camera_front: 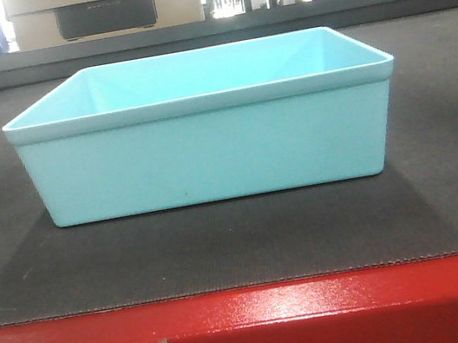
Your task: Fetch blue bin and place on conveyor start
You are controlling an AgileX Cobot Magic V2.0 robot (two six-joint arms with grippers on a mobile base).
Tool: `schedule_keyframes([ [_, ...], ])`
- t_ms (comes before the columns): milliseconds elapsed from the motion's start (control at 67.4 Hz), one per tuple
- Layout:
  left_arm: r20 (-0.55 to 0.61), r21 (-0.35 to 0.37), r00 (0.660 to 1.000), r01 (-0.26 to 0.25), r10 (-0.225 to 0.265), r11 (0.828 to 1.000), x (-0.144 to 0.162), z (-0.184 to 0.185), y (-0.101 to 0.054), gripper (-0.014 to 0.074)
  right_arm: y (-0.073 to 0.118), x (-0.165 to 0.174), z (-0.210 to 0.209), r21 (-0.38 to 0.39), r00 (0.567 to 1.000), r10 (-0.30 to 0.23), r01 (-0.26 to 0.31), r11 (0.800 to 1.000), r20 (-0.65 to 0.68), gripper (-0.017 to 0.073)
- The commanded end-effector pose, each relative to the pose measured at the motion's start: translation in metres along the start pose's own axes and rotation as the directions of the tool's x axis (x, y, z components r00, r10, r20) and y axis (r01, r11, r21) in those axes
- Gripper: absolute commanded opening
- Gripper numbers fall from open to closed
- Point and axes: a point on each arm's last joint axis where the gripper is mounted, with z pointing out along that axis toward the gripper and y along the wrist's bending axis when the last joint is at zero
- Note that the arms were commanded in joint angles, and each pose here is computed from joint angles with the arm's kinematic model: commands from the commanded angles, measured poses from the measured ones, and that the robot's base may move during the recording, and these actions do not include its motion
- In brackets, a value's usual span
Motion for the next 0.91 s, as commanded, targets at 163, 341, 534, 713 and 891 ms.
schedule_keyframes([
  [163,0.147,0.038,0.989,-0.006,0.001,0.999,0.042,-0.026,0.004,-0.0111,-0.006,0.061,-0.03,0.003,0.986,-0.021,0.021,1.0,0.164,-0.0162],
  [341,0.303,0.087,0.953,-0.02,-0.008,0.996,0.091,-0.046,0.006,-0.0111,-0.008,0.103,-0.054,-0.009,0.948,-0.02,0.024,1.0,0.317,-0.0162],
  [534,0.476,0.133,0.879,-0.042,-0.026,0.99,0.145,-0.065,0.007,-0.0111,-0.009,0.134,-0.075,-0.016,0.9,-0.017,0.026,1.0,0.435,-0.0162],
  [713,0.542,0.141,0.839,-0.048,-0.036,0.989,0.179,-0.078,0.01,-0.0111,-0.01,0.145,-0.083,-0.017,0.886,-0.016,0.027,0.999,0.463,-0.0162],
  [891,0.565,0.136,0.824,-0.043,-0.042,0.99,0.187,-0.089,0.013,-0.0111,-0.01,0.145,-0.083,-0.017,0.884,-0.016,0.027,0.999,0.467,-0.0162],
])
